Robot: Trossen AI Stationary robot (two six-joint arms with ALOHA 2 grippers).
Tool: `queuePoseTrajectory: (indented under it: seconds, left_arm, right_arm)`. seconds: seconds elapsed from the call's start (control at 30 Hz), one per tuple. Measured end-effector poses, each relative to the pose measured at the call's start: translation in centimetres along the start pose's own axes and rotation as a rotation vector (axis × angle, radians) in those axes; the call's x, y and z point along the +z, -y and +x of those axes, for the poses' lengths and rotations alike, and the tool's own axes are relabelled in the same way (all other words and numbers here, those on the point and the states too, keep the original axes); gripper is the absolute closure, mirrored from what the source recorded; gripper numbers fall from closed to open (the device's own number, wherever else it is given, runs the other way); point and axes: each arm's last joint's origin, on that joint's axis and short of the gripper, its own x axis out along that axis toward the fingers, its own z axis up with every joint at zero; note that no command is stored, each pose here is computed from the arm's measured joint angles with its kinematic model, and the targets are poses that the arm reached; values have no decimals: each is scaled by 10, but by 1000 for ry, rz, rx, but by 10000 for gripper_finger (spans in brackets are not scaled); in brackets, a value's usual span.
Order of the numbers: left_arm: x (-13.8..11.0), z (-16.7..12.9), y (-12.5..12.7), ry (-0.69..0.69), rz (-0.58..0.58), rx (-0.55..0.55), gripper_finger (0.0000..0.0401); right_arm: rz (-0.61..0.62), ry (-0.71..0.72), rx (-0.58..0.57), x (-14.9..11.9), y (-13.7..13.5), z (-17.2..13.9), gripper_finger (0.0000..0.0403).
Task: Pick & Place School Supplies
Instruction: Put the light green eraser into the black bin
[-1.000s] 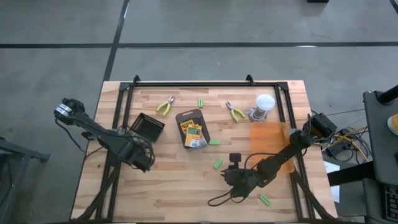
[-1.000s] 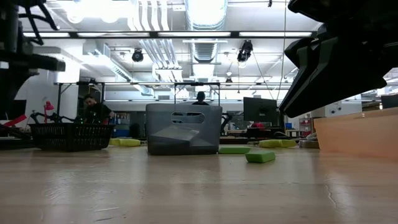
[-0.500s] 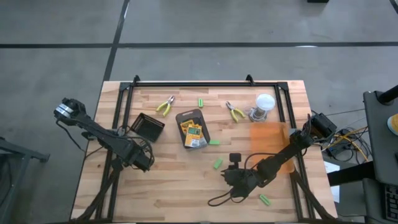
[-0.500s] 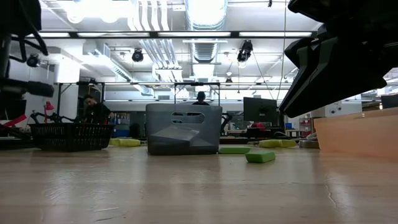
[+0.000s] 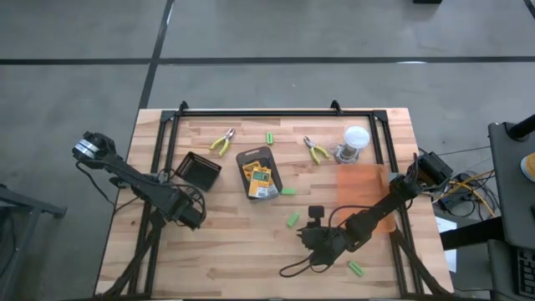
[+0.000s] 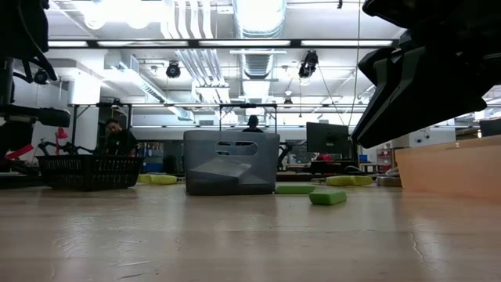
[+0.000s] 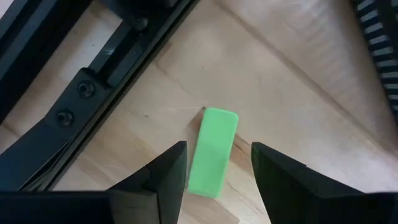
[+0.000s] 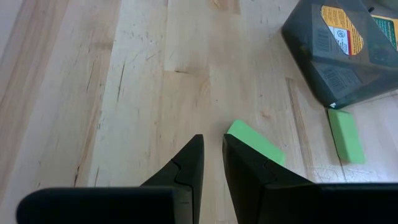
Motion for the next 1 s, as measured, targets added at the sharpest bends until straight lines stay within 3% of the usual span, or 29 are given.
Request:
queuePoseTrajectory:
  seconds: [0.73,1.0]
  left_arm:
    - [-16,22,5,102,24,31,216]
    - [-21,26,6,124,88,17,218]
  right_arm:
    - [0,0,0,0,0,0,346]
    - [0,0,0,0,0,0,346]
